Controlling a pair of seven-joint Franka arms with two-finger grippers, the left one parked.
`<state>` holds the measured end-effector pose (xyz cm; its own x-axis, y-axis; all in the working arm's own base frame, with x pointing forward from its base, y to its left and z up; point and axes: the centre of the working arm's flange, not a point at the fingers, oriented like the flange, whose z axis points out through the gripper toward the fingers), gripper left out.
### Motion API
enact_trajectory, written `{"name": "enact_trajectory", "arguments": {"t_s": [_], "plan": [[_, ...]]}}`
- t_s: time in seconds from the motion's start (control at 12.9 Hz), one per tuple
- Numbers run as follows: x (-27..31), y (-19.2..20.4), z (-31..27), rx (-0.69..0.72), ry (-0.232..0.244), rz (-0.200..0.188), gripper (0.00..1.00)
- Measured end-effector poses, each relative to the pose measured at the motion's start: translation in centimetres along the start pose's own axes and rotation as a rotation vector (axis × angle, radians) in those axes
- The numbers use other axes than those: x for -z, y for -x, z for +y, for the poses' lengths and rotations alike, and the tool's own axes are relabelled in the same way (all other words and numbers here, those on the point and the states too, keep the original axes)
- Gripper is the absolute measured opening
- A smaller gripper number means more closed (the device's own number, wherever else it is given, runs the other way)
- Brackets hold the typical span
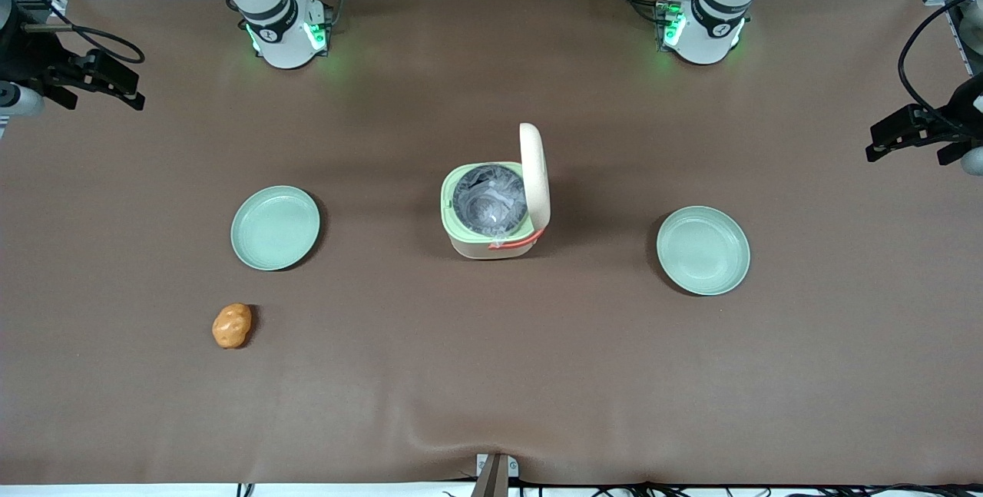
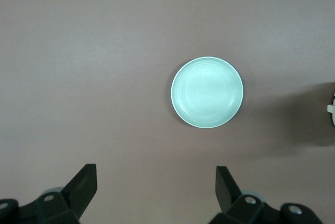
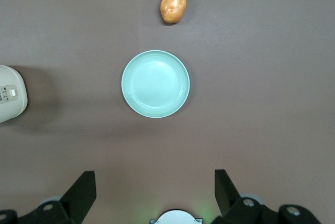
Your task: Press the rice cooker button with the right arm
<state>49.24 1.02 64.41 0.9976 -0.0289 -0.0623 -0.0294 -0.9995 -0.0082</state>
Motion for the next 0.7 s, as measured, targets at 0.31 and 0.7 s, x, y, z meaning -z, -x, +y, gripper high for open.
{"name": "enact_trajectory", "arguments": {"t_s": [0.31,0.7], "plan": [[0.25,0.15,0.02,0.006,-0.001,0.017,1.0],[0.43,0.06,-0.03,0.009,-0.002,0.029,1.0]]}}
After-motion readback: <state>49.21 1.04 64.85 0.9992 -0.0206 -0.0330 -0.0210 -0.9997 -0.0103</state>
